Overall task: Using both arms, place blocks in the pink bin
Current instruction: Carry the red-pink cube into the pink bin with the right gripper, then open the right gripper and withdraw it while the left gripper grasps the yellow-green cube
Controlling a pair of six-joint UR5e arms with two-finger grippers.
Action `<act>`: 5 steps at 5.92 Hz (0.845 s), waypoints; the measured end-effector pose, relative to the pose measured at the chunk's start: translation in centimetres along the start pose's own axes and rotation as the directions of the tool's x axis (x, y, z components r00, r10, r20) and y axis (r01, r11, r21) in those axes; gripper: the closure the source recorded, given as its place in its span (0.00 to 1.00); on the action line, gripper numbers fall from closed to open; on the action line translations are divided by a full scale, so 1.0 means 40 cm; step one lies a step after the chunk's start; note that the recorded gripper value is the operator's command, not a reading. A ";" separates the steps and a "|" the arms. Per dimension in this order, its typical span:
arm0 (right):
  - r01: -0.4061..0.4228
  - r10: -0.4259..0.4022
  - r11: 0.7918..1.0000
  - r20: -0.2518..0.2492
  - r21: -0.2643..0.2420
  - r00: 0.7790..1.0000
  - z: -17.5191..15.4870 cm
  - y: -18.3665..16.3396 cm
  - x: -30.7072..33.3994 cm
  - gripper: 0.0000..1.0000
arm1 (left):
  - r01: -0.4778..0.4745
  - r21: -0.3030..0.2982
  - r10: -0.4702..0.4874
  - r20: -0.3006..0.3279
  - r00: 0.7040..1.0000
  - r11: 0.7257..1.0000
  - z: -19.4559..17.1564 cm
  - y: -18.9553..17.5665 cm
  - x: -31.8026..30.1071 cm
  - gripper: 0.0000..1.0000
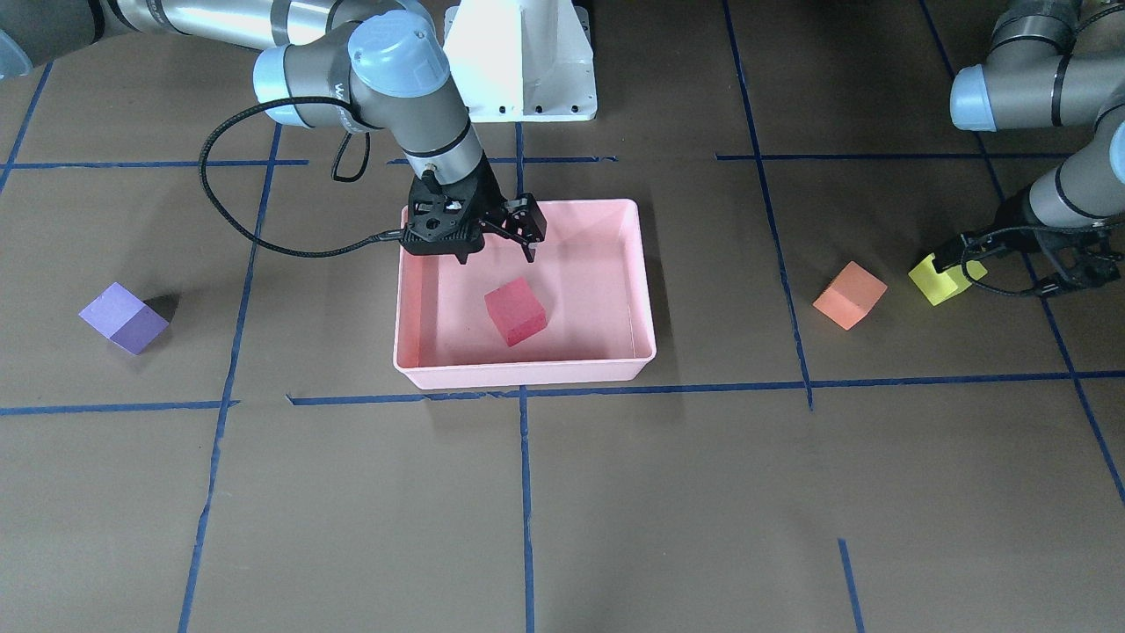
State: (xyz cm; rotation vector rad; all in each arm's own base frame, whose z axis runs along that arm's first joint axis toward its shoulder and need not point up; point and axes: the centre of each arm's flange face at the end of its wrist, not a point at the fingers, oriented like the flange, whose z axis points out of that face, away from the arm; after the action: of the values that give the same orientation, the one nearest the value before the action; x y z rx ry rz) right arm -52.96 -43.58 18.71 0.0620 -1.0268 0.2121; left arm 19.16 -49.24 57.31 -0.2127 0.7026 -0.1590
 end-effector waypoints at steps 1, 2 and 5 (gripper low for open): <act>0.001 -0.001 1.000 0.003 0.001 1.000 -0.010 0.005 0.019 0.00 | 0.035 -0.007 -0.034 0.018 0.999 0.999 0.024 -0.003 -0.003 0.00; 0.003 -0.003 1.000 0.007 0.002 1.000 -0.021 0.010 0.032 0.00 | 0.063 -0.016 -0.062 0.029 0.998 0.998 0.043 -0.004 -0.013 0.00; 0.006 -0.006 1.000 0.012 0.005 1.000 -0.035 0.018 0.046 0.00 | 0.076 -0.027 -0.075 0.034 0.997 0.997 0.087 -0.016 -0.038 0.00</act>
State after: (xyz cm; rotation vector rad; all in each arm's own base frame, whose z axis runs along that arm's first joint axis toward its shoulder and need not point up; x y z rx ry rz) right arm -50.99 -42.40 19.53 0.0705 -1.0382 0.2089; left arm 20.26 -49.07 60.99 -0.2685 0.6647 -0.2174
